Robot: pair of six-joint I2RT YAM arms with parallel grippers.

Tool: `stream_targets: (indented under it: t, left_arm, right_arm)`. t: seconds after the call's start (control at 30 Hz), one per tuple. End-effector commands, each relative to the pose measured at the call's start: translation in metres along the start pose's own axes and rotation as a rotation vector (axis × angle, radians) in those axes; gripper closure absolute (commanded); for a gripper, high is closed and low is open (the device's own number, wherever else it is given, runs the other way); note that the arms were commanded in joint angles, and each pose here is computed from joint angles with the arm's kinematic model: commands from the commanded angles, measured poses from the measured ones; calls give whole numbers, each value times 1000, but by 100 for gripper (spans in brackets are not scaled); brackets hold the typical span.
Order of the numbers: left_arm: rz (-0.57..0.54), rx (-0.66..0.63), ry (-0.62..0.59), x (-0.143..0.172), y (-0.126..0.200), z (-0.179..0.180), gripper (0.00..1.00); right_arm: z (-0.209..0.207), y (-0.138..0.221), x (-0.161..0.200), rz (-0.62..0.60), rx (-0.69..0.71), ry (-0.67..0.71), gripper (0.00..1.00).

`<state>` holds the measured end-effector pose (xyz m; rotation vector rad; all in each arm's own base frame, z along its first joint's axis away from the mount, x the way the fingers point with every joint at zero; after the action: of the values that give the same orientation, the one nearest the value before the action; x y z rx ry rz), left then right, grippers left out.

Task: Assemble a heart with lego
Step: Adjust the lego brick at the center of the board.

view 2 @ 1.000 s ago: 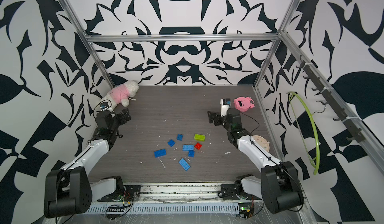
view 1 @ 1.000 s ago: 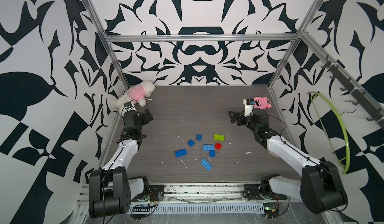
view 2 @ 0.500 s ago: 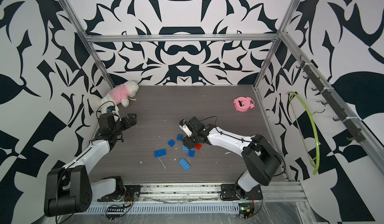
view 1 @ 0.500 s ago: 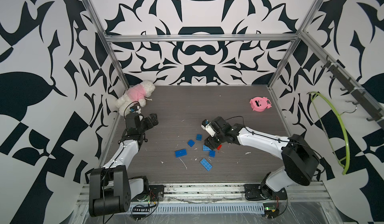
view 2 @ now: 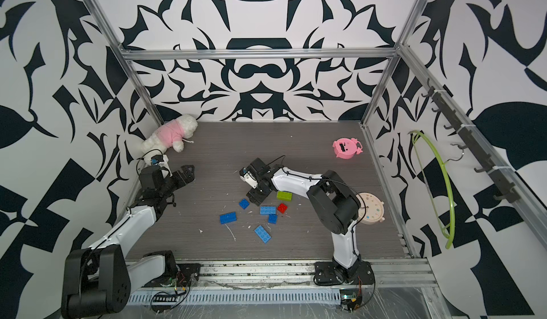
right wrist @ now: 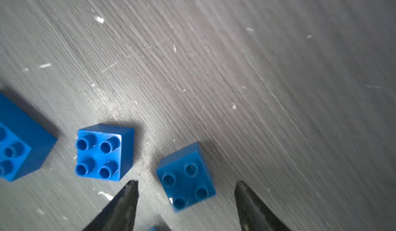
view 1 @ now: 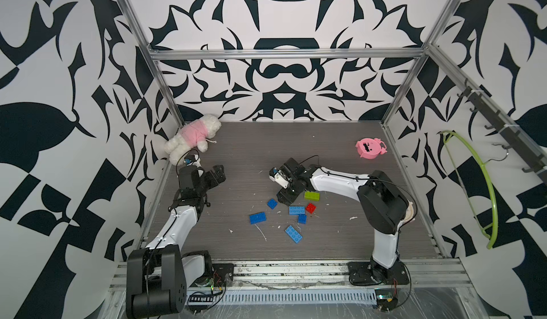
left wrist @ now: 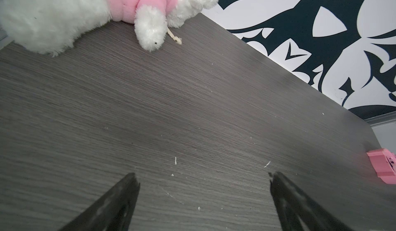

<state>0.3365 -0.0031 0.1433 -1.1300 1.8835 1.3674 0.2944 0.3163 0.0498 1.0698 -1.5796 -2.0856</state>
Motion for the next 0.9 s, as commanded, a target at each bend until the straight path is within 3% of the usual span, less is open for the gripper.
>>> stream_targets:
  t: [0.0,0.3,0.73,0.87]
  left_arm:
    - [-8,6,0,-3,-1,-1,1]
    - [-2,4,1,-2,-1,0,1]
    - [-1,6,2,-3,-2,-1,1]
    - [-2,7,1,-2,-2,-1,1]
  right_arm:
    - [11,5,-12,-5,-55,63,29]
    - [0,-2,-17,3,-68,30,71]
    - [-66,12,-14,-45,57,-194,73]
    - [-64,9,-27,-65,38,-238,65]
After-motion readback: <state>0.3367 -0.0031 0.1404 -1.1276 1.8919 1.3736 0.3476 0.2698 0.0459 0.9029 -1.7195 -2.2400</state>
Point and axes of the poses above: each gripper's point midway between its finger pads, its own y axis back along the fingers, its own z axis along the line the jaws close on, x = y × z, the point moved 2 cm from there along y, back along the fingers, and after that the axes turned 8 degrees about -y, right-handed, at the moved point
